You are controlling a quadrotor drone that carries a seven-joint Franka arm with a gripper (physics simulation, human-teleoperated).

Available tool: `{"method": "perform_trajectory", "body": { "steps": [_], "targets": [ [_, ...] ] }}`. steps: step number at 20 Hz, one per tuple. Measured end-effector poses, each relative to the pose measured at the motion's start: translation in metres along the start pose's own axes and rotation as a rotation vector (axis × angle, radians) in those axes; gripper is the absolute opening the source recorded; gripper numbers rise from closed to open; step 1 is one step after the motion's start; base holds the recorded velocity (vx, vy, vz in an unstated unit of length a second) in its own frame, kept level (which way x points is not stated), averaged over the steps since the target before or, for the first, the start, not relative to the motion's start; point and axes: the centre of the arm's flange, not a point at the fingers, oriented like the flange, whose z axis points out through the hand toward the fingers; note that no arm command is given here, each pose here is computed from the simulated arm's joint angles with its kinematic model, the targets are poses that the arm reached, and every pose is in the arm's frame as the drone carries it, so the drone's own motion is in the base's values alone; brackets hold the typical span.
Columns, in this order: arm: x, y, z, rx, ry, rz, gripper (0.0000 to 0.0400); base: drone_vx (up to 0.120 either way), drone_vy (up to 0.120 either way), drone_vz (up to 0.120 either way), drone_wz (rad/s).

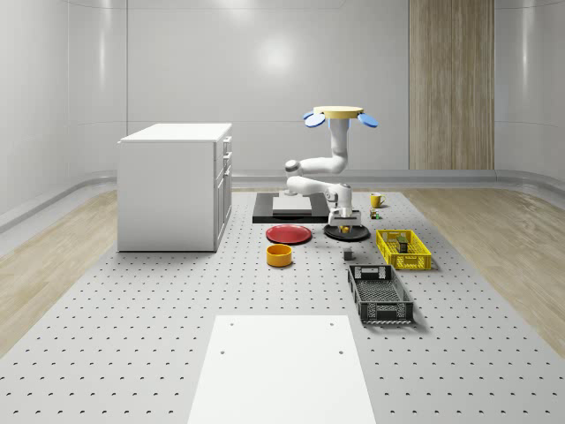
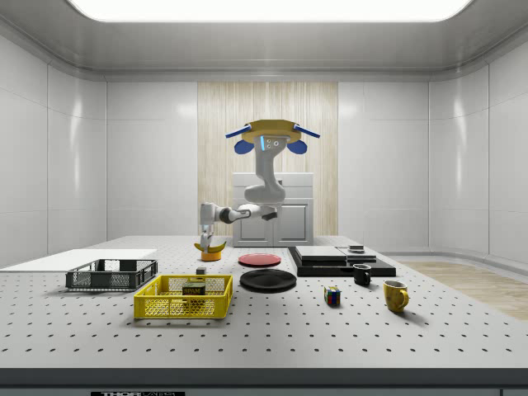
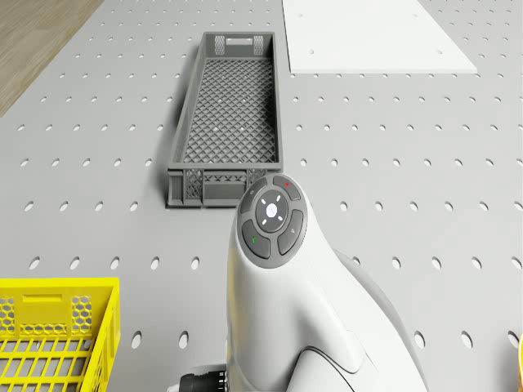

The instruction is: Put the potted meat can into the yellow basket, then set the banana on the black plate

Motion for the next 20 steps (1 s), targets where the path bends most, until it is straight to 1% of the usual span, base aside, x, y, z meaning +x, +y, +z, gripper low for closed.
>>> {"method": "perform_trajectory", "body": {
  "steps": [7, 18, 20],
  "targets": [
    [0.0, 0.0, 0.0, 0.0, 0.0, 0.0, 0.019, -0.12, 0.114, 0.0, 0.0],
    [0.0, 0.0, 0.0, 0.0, 0.0, 0.0, 0.019, -0.12, 0.0, 0.0, 0.0],
    [0.0, 0.0, 0.0, 0.0, 0.0, 0.0, 0.019, -0.12, 0.1, 0.0, 0.0]
  ]
}}
